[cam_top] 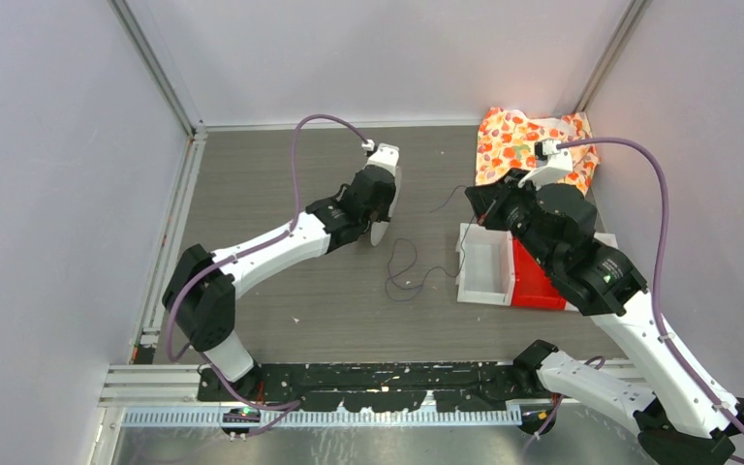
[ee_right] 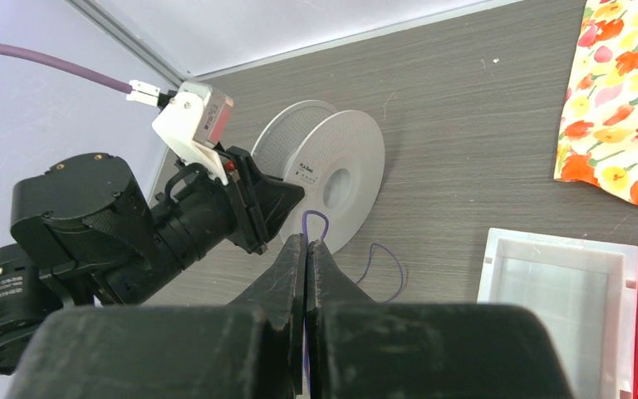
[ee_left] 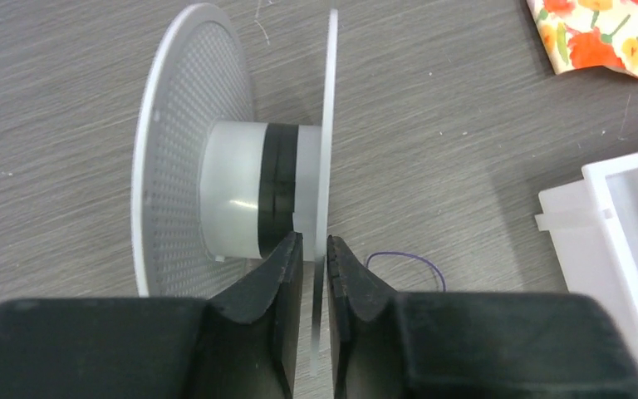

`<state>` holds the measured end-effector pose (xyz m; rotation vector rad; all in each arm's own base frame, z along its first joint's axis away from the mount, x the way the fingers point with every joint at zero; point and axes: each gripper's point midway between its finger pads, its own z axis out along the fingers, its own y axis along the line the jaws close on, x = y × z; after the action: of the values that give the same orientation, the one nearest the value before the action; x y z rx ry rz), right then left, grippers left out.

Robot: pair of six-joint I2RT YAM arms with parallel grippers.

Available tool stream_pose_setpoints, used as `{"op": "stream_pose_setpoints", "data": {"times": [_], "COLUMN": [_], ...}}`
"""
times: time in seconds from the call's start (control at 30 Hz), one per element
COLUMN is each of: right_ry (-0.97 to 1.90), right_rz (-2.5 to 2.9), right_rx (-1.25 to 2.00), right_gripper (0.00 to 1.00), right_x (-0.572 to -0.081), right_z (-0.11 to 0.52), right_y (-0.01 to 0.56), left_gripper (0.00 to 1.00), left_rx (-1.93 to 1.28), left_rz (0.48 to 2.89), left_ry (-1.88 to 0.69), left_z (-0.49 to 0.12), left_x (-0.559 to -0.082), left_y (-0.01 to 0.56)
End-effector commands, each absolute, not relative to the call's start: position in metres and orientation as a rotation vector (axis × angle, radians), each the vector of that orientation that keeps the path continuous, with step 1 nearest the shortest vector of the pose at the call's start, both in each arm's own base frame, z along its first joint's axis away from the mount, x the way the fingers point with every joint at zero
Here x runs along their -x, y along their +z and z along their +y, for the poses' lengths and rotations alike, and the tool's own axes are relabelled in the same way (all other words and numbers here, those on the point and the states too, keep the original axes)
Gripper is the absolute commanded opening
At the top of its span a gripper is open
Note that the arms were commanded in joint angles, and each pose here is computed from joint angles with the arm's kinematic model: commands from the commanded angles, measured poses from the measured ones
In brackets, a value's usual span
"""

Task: Wrap the cables

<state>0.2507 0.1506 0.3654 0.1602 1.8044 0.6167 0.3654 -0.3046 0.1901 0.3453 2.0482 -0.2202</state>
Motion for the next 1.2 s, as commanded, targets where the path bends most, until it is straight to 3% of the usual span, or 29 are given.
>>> {"op": "stream_pose_setpoints", "data": {"times": [0.0,0.23,0.8,0.93,1.17], "right_ry": [0.635,0.630,0.647,0.680,0.693], "right_rz": [1.766,1.768,1.779,1.776,1.783], "right_rx": [-0.185,-0.188,-0.148,-0.097,0.016], "right_gripper": [0.01,0.01,0.00,0.00,0.00], "right_x": [-0.253,-0.256,-0.261,-0.274,-0.310], "right_z": [0.150,0.151,0.162,0.181,0.221], "right_y": [0.375,0.374,0.375,0.383,0.391], "left_gripper": [0.33,0.40,0.41,0.55,0.63], "left_rx": [-0.254,-0.281,-0.294,-0.288,-0.243], "left_rz": [2.019,2.008,1.926,1.995,2.136], "left_ry": [-0.219,-0.270,-0.293,-0.226,-0.247], "left_z": [-0.301,-0.303,-0.281,-0.261,-0.224], "left_x": [-0.371,-0.364,-0.346,-0.354,-0.363], "left_y": [0.221,0.238,0.325,0.327,0.317]}}
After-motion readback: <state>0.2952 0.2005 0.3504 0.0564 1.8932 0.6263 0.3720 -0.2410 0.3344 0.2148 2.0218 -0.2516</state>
